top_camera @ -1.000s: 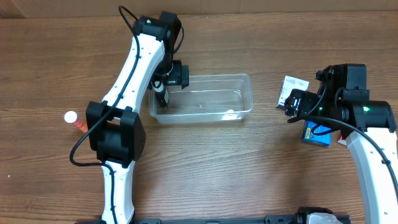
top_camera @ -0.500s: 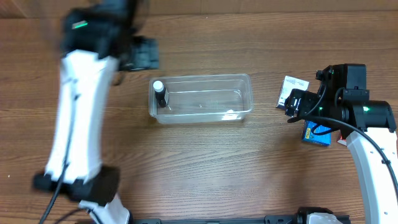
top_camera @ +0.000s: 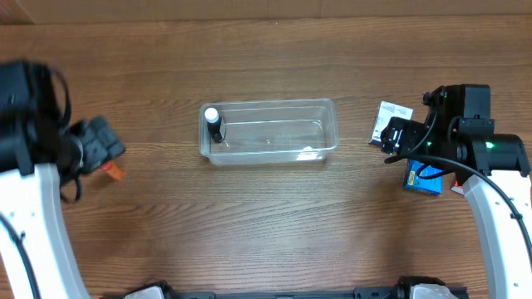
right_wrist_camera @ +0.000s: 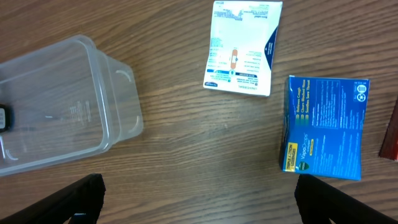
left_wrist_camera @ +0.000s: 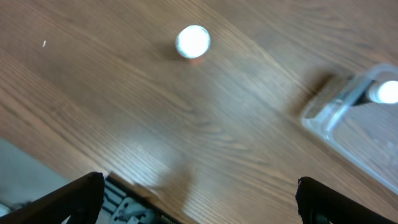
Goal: Pack container
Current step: 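Move the left gripper to the orange tube and grasp it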
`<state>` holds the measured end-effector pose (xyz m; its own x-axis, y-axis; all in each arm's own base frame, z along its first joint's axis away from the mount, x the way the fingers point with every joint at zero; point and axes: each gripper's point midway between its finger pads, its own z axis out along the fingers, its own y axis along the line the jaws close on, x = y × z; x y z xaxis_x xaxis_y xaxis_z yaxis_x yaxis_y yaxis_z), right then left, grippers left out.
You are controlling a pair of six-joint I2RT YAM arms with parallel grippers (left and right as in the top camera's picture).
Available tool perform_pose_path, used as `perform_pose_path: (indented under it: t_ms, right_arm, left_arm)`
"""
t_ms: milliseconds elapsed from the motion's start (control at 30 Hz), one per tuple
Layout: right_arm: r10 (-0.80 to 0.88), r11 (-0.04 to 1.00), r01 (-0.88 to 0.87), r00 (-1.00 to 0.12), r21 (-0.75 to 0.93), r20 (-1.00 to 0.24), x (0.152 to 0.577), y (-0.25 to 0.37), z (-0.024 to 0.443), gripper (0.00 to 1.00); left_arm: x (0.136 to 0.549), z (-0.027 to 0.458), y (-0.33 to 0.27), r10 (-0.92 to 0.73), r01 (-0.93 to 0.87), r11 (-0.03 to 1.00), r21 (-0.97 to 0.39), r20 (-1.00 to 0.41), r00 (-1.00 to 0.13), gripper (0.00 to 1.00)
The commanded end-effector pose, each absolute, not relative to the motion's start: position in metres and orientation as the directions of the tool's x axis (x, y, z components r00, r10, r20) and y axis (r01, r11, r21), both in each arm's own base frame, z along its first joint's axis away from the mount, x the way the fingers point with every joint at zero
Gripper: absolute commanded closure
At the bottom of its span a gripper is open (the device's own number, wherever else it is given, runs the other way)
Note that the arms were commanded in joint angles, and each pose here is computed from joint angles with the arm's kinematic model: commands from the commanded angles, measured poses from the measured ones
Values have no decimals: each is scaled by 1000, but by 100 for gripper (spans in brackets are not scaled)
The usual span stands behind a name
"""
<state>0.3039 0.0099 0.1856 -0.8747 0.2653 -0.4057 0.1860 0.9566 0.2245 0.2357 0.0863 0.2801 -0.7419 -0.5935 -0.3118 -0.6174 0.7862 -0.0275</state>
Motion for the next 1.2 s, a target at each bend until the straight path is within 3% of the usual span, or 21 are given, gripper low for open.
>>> perform_pose_path:
  t_ms: [0,500,933,1167]
  right_arm:
    - [271,956,187,-855,224,-443,310,7,198,0]
    - [272,956,198,-877,217,-397,313,7,183,0]
    - [272,956,199,-878,216,-393,313,7,182,0]
    - [272,956,199,-878,216,-394,313,7,182,0]
  left_arm:
    - [228,267,102,-614,-638,769,-45,-330,-717,0]
    - [291,152,142,-661,-659,750,-55,-37,-749,0]
    - [323,91,144,-627,-628,777,-35,37,-778,0]
    - [329,82,135,-604,-605,795,-29,52,-796,0]
